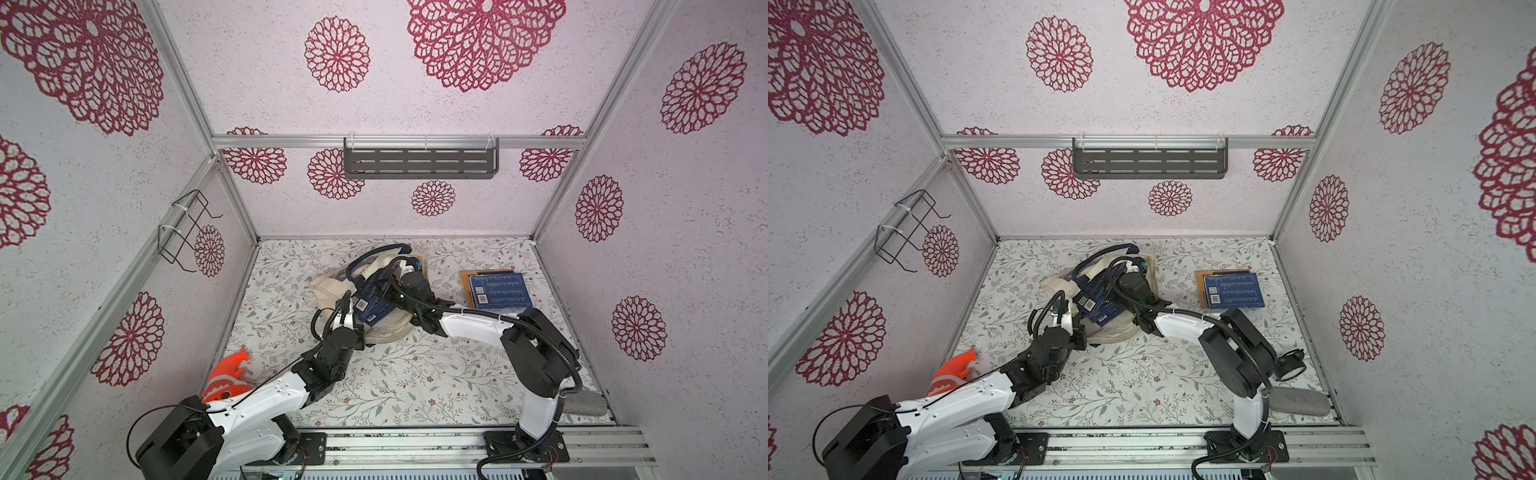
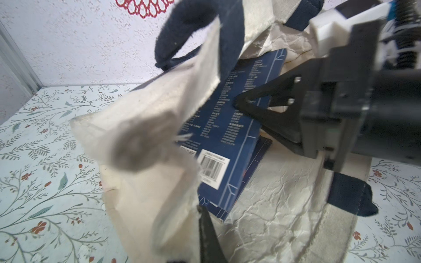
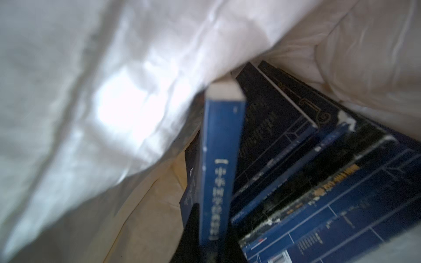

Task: Take out the books from the canvas bag
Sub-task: Pick up the book from the canvas bag.

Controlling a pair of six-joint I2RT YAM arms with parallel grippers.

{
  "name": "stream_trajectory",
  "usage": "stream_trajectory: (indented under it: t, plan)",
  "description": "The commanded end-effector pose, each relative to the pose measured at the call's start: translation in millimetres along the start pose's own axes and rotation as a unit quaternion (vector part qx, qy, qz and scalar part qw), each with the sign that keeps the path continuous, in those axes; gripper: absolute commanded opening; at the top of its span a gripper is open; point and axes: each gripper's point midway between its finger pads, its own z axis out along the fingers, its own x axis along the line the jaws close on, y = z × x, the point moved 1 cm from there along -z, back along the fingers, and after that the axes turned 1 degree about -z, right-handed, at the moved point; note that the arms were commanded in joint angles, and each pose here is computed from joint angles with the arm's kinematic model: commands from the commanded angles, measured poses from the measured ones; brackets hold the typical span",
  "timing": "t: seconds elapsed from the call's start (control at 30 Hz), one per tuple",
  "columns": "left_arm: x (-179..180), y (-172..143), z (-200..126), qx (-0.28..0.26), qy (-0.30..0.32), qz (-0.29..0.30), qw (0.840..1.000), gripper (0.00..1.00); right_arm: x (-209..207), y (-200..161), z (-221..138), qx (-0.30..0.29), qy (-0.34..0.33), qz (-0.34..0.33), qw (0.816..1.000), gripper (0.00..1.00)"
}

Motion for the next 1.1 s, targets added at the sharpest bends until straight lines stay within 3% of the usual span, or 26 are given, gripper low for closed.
stream_trajectory:
  t: [0.0, 0.23, 0.57, 0.8, 1.07]
  plan:
    - [-11.9, 9.0, -2.7, -0.014, -0.019, -0.006, 1.000, 0.00, 32.9, 20.6, -20.7, -0.021, 0.053, -0.037, 0.998, 0.04]
    - [-11.3, 9.4, -3.2, -0.014, -0.018, -0.006, 1.000, 0.00, 30.2, 21.0, -52.6, -0.017, 0.059, -0.062, 0.996, 0.01]
    - [-10.7, 10.7, -3.3, -0.015, -0.016, -0.007, 1.000, 0.00, 19.7, 44.7, -126.3, -0.050, 0.060, -0.157, 0.984, 0.00]
    - [-11.1, 8.6, -1.7, -0.011, -0.013, -0.005, 1.000, 0.00, 30.4, 76.5, -196.0, -0.127, 0.093, -0.211, 0.965, 0.00]
    - [-12.7, 7.2, 0.0, -0.007, -0.014, -0.002, 1.000, 0.00, 1.3, 134.9, -258.0, -0.257, -0.006, -0.206, 0.944, 0.00]
